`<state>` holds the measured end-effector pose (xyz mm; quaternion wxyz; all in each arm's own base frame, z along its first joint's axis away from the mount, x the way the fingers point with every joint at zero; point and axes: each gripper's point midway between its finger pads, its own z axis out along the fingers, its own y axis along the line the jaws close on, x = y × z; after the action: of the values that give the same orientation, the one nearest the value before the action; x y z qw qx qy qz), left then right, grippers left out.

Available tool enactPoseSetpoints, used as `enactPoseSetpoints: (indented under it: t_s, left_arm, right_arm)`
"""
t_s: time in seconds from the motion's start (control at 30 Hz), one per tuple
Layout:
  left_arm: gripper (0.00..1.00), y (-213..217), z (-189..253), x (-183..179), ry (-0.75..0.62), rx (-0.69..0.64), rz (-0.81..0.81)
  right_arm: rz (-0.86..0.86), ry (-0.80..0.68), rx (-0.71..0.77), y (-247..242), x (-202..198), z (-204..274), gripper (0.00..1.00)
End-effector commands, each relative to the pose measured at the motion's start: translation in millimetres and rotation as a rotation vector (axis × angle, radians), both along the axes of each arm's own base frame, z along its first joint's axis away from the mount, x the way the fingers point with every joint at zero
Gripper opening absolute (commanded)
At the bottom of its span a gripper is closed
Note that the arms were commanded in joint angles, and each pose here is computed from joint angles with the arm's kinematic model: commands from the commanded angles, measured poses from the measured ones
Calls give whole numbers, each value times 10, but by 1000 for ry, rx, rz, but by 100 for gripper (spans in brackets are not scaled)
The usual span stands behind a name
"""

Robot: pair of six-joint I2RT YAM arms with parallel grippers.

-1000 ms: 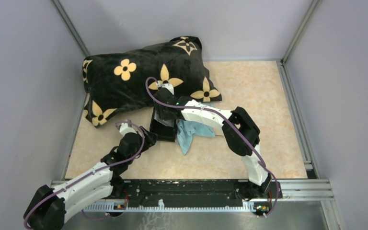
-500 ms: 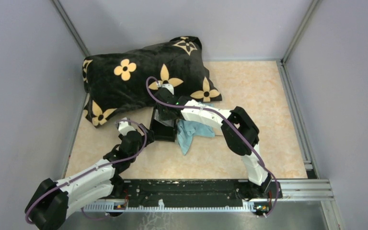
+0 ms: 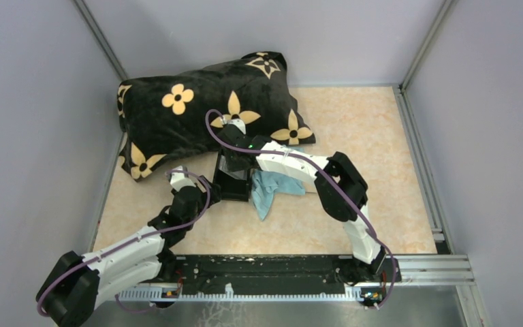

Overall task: Put the credit cards into the card holder
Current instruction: Pick up the credit card from the storage box.

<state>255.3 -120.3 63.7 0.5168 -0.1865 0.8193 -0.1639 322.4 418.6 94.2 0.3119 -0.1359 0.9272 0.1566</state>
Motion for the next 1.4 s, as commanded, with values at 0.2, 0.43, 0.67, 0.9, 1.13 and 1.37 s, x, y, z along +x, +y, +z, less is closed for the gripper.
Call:
enactPoseSetpoints:
  t_s: [0.2, 0.43, 0.67, 0.9, 1.13, 1.37]
  left_arm:
    - [80, -94, 40, -45, -8, -39, -50]
    - [80, -107, 90, -52, -13, -48, -56]
    - [79, -98, 147, -66, -25, -58, -58]
    - [80, -107, 219, -59, -33, -62, -60]
    - [80, -126, 312, -32, -43, -61, -64]
    - [80, -133, 461, 15, -57, -44, -63]
  right_arm:
    - [33, -61, 41, 109, -67, 439, 25]
    - [29, -78, 37, 59, -116, 527, 23]
    - [25, -106, 9, -12, -149, 634, 22]
    - [23, -130, -50, -144, -185, 675, 14]
    - [20, -180, -123, -370, -183, 742, 0]
    - [38, -267, -128, -516, -166, 992, 0]
